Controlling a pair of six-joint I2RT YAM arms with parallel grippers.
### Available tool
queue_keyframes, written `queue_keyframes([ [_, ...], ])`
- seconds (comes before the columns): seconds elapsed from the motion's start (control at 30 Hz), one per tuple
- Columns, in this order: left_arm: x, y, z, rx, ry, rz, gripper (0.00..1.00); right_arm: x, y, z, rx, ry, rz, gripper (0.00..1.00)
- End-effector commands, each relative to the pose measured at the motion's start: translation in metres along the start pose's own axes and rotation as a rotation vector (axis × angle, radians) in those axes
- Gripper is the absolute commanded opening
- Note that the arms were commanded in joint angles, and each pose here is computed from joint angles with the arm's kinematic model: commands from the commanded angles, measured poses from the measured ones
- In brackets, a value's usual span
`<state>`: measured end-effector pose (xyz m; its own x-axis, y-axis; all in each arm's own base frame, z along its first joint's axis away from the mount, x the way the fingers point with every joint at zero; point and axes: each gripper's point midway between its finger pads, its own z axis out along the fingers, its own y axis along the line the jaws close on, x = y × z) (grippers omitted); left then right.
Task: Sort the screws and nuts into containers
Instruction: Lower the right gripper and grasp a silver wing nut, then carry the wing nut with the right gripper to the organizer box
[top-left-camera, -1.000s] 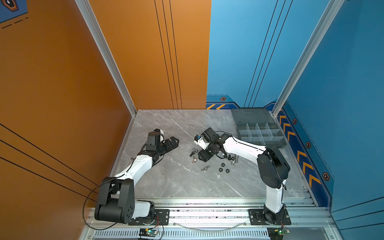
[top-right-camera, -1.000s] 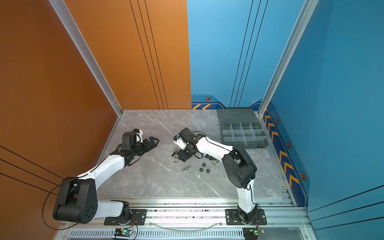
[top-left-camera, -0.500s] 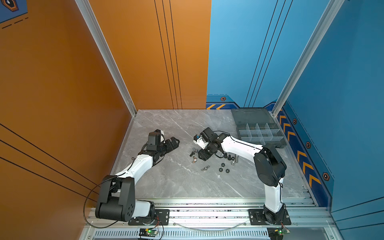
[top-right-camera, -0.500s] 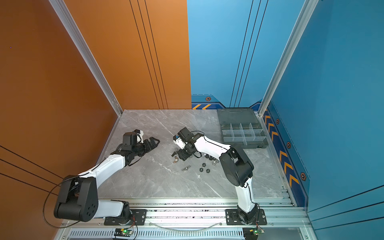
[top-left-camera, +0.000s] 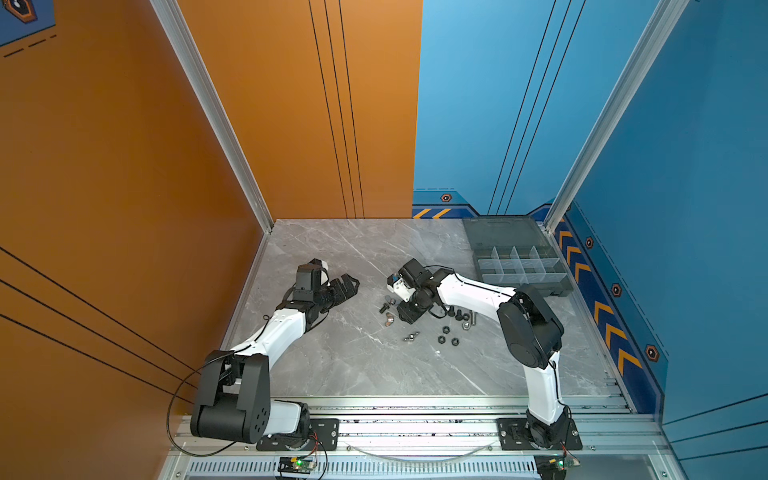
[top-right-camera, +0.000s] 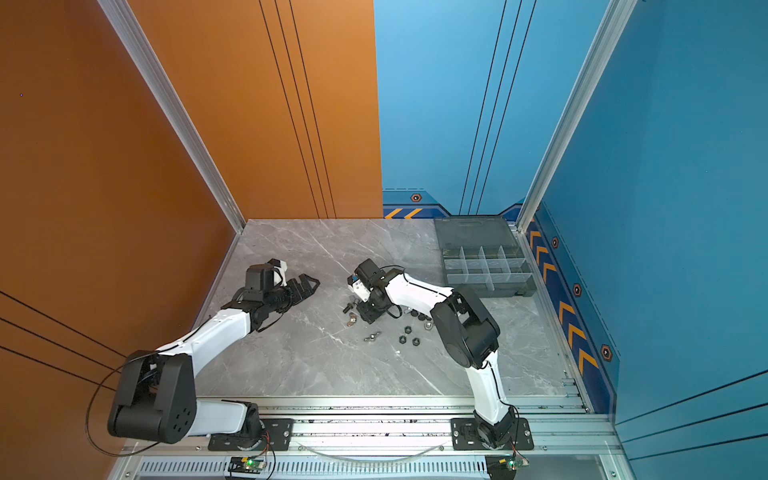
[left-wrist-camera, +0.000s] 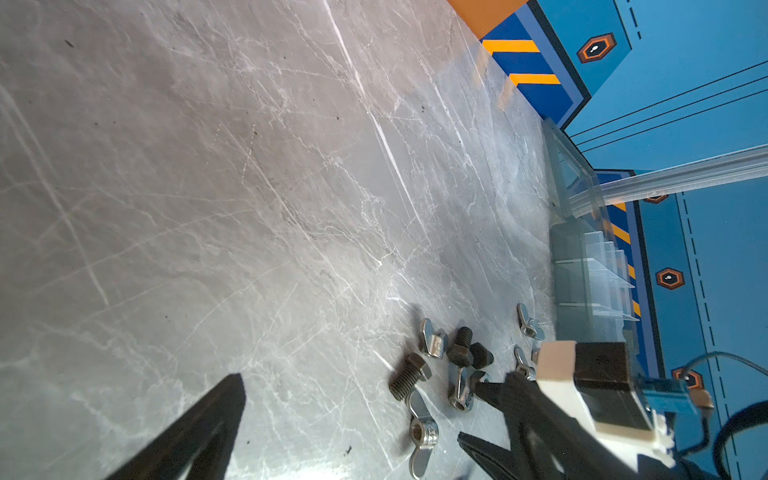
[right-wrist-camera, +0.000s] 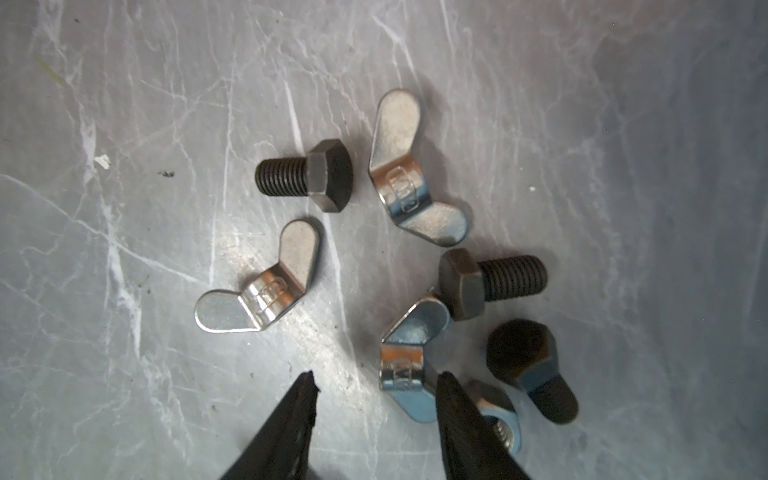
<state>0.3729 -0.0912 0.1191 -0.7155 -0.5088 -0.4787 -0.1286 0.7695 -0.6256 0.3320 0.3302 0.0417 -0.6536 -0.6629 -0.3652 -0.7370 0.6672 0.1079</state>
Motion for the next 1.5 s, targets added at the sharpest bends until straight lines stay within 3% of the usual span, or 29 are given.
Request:
queue_keyframes([
  [0.0, 0.003, 0.002, 0.001, 0.004, 0.023, -0.012, 0.98, 0.001, -0.004, 0.002, 0.026, 0.021, -0.012, 0.49],
  [0.9, 0.007, 0.005, 0.004, -0.004, 0.038, -0.017, 0.98, 0.014, -0.01, 0.022, 0.032, 0.076, 0.018, 0.32],
  [1.07, 0.008, 0.006, 0.004, -0.004, 0.042, -0.019, 0.98, 0.016, -0.01, 0.022, 0.025, 0.083, 0.027, 0.25],
  [1.3, 0.008, 0.005, 0.004, -0.001, 0.043, -0.019, 0.98, 0.009, -0.008, 0.012, -0.022, 0.055, 0.046, 0.03],
  [1.47, 0.007, 0.002, 0.003, 0.009, 0.04, -0.018, 0.98, -0.01, -0.011, -0.016, -0.072, -0.038, 0.067, 0.0],
])
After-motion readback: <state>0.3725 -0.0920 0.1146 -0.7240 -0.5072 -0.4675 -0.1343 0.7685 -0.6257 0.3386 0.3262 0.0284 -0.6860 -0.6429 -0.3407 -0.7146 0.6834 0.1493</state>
